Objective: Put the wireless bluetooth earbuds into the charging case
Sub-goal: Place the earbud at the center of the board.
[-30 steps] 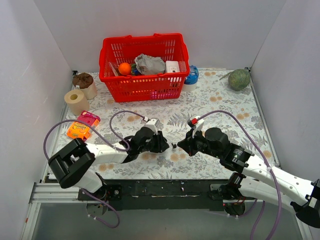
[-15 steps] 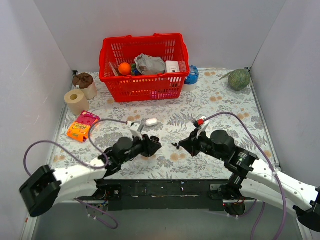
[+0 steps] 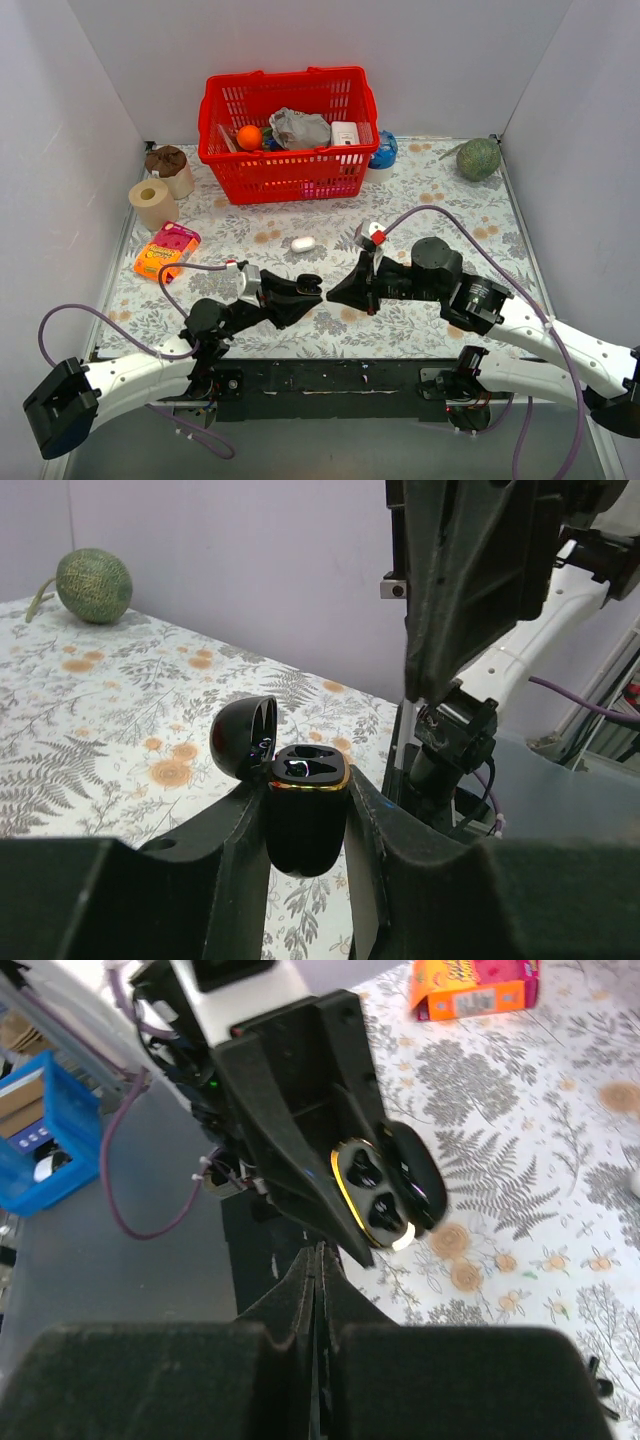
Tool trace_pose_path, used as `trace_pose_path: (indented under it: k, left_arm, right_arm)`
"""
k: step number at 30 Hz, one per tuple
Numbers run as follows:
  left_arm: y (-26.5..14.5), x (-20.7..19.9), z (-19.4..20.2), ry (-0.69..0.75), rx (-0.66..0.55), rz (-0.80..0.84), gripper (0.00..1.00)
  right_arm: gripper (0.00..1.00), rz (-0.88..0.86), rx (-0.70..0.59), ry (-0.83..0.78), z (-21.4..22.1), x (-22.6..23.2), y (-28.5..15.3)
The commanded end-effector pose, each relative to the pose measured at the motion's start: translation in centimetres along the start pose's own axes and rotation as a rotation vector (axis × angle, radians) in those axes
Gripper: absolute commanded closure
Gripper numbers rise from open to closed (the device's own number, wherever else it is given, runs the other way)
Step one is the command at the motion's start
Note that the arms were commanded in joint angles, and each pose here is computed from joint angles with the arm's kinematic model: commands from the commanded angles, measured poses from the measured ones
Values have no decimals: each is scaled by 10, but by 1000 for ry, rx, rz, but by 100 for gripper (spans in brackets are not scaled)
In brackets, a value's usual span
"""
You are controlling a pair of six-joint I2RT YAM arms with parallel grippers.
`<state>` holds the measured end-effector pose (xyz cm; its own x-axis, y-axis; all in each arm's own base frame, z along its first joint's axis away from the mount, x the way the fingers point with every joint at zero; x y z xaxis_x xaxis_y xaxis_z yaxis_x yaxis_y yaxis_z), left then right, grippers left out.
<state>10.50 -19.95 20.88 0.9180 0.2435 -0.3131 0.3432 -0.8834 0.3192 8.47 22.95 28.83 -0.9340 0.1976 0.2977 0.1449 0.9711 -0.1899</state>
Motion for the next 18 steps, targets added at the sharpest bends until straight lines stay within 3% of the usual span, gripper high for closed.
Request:
trace_pose_path:
  k: [1,6,18]
  left_arm:
    - [18,-12,-21,84,-39,122,100]
    - [24,-16,-27,94,-42,161,100]
    - [22,-28,-25,98,-34,285,100]
  right_arm:
    - [99,-95,-61,-91,-33,21,4]
    - [99,-82,-23,-83,-32,18,13]
    - [99,32,-90,-78,-48,10,13]
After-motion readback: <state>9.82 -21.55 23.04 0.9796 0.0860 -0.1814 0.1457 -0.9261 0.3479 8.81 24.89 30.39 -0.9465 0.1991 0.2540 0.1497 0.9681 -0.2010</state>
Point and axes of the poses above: each gripper's point midway between its finger pads, its own y axis out along the fingers, its own x axis along the line the jaws close on, z = x × y, the point moved 8 cm from there along -y, back along the fingers, and after that the axes turned 3 degrees about -y, right-handed, at the moved point
